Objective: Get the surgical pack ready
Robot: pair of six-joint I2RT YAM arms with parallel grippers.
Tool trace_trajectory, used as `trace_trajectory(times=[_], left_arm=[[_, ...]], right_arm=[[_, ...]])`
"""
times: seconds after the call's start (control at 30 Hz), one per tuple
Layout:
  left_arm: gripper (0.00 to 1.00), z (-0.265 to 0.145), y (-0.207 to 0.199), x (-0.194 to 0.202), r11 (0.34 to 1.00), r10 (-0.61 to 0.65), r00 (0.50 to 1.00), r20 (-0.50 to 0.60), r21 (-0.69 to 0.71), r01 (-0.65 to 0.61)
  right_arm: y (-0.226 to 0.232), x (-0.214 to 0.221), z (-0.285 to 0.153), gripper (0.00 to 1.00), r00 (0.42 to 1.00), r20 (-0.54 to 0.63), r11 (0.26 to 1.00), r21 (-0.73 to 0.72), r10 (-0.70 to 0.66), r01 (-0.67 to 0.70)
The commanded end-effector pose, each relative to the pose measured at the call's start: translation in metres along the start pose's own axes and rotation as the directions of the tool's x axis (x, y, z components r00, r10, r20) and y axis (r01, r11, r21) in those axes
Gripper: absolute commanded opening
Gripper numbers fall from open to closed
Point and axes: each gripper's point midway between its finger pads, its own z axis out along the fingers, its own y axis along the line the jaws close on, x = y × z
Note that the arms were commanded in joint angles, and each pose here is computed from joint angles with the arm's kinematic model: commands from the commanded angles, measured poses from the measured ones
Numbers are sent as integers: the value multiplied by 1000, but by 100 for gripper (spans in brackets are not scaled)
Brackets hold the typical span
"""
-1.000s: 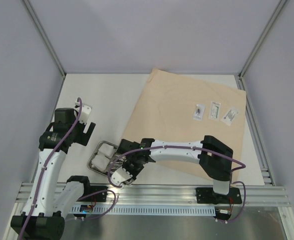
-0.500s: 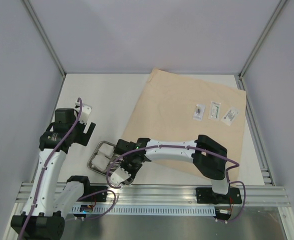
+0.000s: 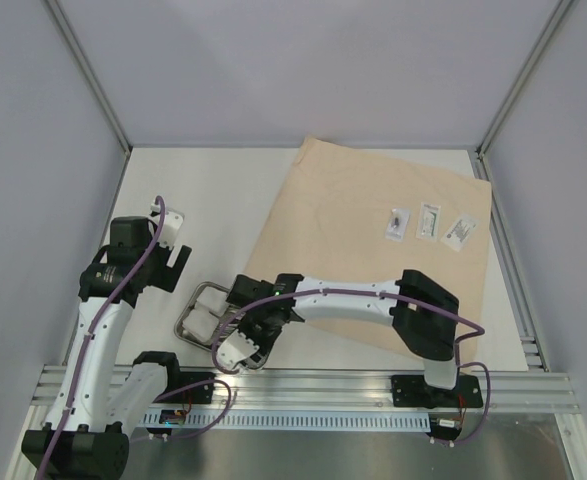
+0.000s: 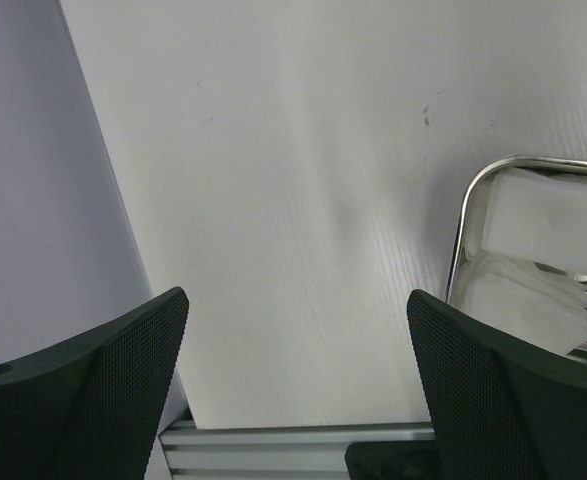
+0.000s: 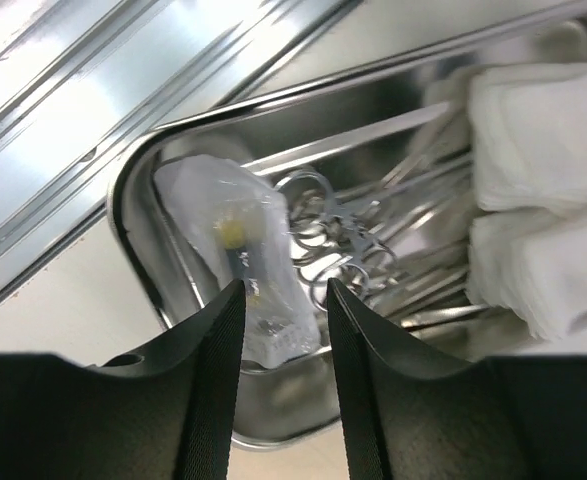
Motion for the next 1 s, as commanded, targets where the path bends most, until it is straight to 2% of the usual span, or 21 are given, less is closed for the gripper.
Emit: trace_trajectory(times=[0.0, 0.03, 0.07, 0.1, 0.13, 0.2, 0.23, 0.3, 0.33, 0.37, 0.4, 0.43, 0.47, 0.53, 0.6, 0.63, 0.7, 0.73, 0.8, 0.87, 0.97], left_arm=[[100, -2, 5, -5, 1000, -10, 1000, 27, -22, 10], [100, -2, 5, -5, 1000, -10, 1000, 25, -22, 10], [100, -2, 5, -5, 1000, -11, 1000, 26, -24, 12], [100, -3, 6, -5, 1000, -10, 1000, 26, -27, 11], [100, -3, 6, -5, 1000, -10, 1000, 26, -29, 11], [100, -3, 8, -5, 999, -14, 1000, 25, -38, 14], [100, -3, 8, -5, 999, -14, 1000, 26, -40, 15], [100, -3, 9, -5, 999, -13, 1000, 21, -45, 14], [100, -3, 9, -4, 999, -15, 1000, 17, -43, 15], [100, -2, 9, -5, 999, -15, 1000, 18, -40, 15], [100, -2, 8, -5, 999, -14, 1000, 14, -37, 15], [100, -1, 8, -5, 999, -14, 1000, 11, -33, 14], [100, 0, 7, -6, 1000, -13, 1000, 7, -27, 13], [100, 1, 7, -6, 1000, -14, 1000, 4, -25, 14], [100, 2, 7, -7, 1000, -15, 1000, -4, -18, 14], [100, 2, 6, -7, 1000, -14, 1000, -6, -15, 14], [100, 3, 6, -6, 1000, -13, 1000, -15, -12, 13], [100, 3, 6, -6, 1000, -13, 1000, -16, -11, 13], [100, 5, 6, -5, 1000, -11, 1000, -27, -12, 10], [100, 7, 6, -4, 1000, -10, 999, -36, -12, 9], [100, 10, 7, -5, 1000, -7, 999, -43, -12, 7]], right_arm=[[-60, -32, -56, 41, 989, 143, 961, 268, 28, -66], [-73, -27, -85, 41, 964, 214, 912, 343, 155, -223], [-97, -29, -108, 41, 936, 297, 847, 434, 189, -309], [-106, -22, -126, 42, 901, 355, 789, 464, 250, -402], [-111, 3, -158, 42, 793, 461, 651, 467, 398, -598], [-114, 31, -195, 43, 675, 560, 484, 472, 481, -737], [-108, 71, -209, 44, 549, 609, 324, 447, 572, -834], [-92, 103, -230, 44, 442, 657, 163, 441, 611, -882], [-77, 148, -241, 44, 360, 672, -7, 478, 647, -878], [-68, 169, -251, 46, 253, 721, -158, 450, 645, -879], [-47, 217, -276, 48, 169, 755, -371, 488, 633, -790], [-33, 239, -284, 48, 99, 779, -476, 472, 619, -742], [-16, 256, -287, 48, -12, 811, -591, 416, 585, -691], [19, 306, -301, 48, -152, 854, -754, 340, 498, -562], [39, 338, -295, 49, -271, 864, -840, 265, 425, -473], [58, 359, -298, 49, -311, 868, -879, 245, 387, -410], [68, 381, -301, 48, -345, 869, -906, 230, 356, -354], [81, 401, -290, 47, -385, 853, -921, 243, 352, -303], [86, 417, -290, 46, -401, 844, -926, 261, 356, -273], [100, 435, -271, 45, -451, 807, -923, 303, 380, -236], [105, 450, -259, 45, -491, 779, -921, 315, 389, -229]])
